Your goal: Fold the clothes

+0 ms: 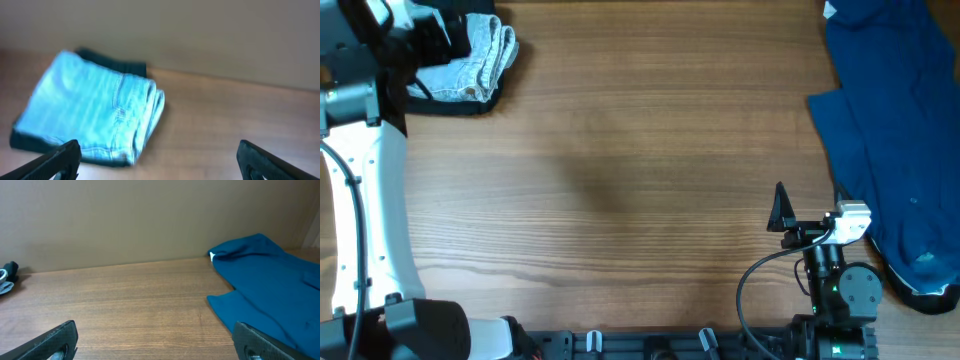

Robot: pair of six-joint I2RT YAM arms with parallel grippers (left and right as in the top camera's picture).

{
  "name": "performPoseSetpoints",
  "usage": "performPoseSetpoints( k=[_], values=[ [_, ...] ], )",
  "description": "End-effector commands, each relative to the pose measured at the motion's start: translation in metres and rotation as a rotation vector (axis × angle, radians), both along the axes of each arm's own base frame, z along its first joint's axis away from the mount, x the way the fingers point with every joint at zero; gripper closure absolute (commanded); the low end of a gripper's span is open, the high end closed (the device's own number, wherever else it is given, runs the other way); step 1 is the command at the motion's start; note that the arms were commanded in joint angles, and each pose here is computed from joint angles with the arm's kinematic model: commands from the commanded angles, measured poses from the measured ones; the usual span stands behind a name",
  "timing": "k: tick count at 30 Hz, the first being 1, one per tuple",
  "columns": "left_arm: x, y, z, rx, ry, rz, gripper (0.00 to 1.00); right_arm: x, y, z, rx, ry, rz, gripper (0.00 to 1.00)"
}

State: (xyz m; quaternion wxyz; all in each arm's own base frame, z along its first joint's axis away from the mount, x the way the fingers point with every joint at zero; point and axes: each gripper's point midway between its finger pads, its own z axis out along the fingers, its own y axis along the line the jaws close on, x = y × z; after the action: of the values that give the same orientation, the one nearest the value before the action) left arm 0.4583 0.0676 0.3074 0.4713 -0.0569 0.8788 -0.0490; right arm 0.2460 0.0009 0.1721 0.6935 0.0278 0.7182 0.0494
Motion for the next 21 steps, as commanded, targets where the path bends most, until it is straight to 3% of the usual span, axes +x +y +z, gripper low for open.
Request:
performPoseSetpoints(
  k=[1, 4, 15, 21],
  values=[
    [-0.028, -0.012, -0.028, 0.004, 0.009, -0.006, 0.0, -0.001, -0.002, 0.004, -0.015, -0.019, -0.013, 0.0],
    [-0.047, -0.021, -0.055, 0.01, -0.031, -0.02, 0.0, -0.001, -0.002, 0.004, -0.015, -0.019, -0.013, 0.0],
    [-0.158, -0.071, -0.129, 0.049, -0.327, -0.111, 0.0, 0.0, -0.002, 0.003, -0.015, -0.018, -0.013, 0.0],
    [-0.188, -0.085, -0.139, 0.056, -0.432, -0.146, 0.0, 0.0, -0.002, 0.003, -0.014, -0.018, -0.013, 0.0]
  ],
)
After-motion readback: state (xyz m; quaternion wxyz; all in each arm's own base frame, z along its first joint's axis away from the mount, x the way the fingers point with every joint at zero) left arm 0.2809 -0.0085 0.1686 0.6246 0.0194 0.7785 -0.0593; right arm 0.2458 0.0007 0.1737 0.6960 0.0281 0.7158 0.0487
